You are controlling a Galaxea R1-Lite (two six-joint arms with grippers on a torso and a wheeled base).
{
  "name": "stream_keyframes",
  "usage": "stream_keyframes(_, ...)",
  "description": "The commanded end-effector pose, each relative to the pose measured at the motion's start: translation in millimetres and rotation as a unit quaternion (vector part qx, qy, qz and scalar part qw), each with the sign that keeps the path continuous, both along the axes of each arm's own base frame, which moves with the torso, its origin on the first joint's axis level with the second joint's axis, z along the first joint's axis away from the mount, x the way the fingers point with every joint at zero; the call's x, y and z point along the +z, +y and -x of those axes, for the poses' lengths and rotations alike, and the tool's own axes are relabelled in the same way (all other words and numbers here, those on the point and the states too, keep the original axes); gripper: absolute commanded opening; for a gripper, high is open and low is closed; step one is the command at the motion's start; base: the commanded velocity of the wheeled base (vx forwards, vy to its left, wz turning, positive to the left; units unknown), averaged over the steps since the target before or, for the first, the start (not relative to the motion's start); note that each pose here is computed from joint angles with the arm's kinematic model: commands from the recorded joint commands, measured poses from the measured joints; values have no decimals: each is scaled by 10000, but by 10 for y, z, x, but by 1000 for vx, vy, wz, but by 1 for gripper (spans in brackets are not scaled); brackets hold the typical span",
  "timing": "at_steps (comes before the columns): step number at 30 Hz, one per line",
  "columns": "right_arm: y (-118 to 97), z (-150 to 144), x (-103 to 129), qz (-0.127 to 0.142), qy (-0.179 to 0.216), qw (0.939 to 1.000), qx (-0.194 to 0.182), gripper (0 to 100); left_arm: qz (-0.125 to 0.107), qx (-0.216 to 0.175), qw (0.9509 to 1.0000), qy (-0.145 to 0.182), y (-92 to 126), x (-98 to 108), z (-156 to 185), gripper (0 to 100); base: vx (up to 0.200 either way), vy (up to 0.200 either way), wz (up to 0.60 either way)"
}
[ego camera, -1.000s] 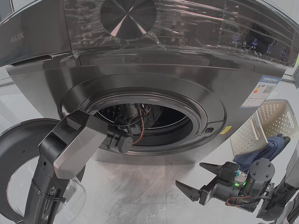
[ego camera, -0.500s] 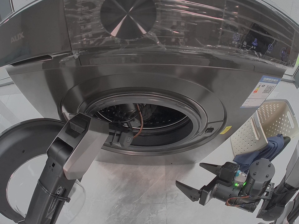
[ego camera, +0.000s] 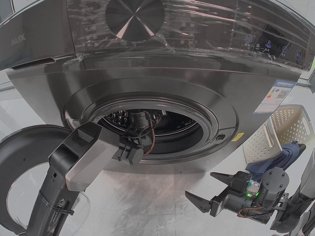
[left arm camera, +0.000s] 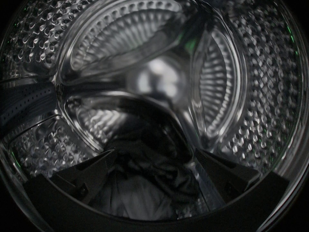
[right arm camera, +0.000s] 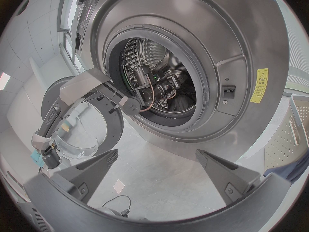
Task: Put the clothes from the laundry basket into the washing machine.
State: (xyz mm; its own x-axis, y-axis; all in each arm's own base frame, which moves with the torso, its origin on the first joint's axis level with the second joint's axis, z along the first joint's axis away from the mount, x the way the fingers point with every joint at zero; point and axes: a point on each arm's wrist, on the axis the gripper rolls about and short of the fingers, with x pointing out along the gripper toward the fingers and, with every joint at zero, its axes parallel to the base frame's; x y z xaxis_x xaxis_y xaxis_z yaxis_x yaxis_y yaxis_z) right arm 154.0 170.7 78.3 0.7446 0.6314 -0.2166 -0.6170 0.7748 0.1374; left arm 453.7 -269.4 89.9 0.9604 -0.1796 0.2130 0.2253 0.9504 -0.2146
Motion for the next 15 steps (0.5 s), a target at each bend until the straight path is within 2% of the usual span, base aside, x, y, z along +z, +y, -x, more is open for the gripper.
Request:
stream_keyframes(1,-8,8,-7,17,17,10000,9,100,-565,-341,9966,498,-54,94,588,100,0,0,0)
stream_keyframes(2,-7,7,-10,24,21,10000,2,100,-575,-357,9964,510,-59,96,606,100,0,0,0)
stream_keyframes(4,-12,11,-14,35,32,10000,9,100,-825,-553,9922,754,-64,81,887,100,0,0,0)
stream_keyframes(7,-13,17,-22,53,46,10000,10,100,-1021,-763,9879,885,-98,36,1150,100,0,0,0)
stream_keyframes(11,-17,20,-21,54,45,10000,2,100,-1053,-999,9861,804,-84,119,1460,100,0,0,0)
stream_keyframes(15,-80,61,-11,78,64,9999,-28,100,-1083,-1256,9823,873,108,275,1855,100,0,0,0)
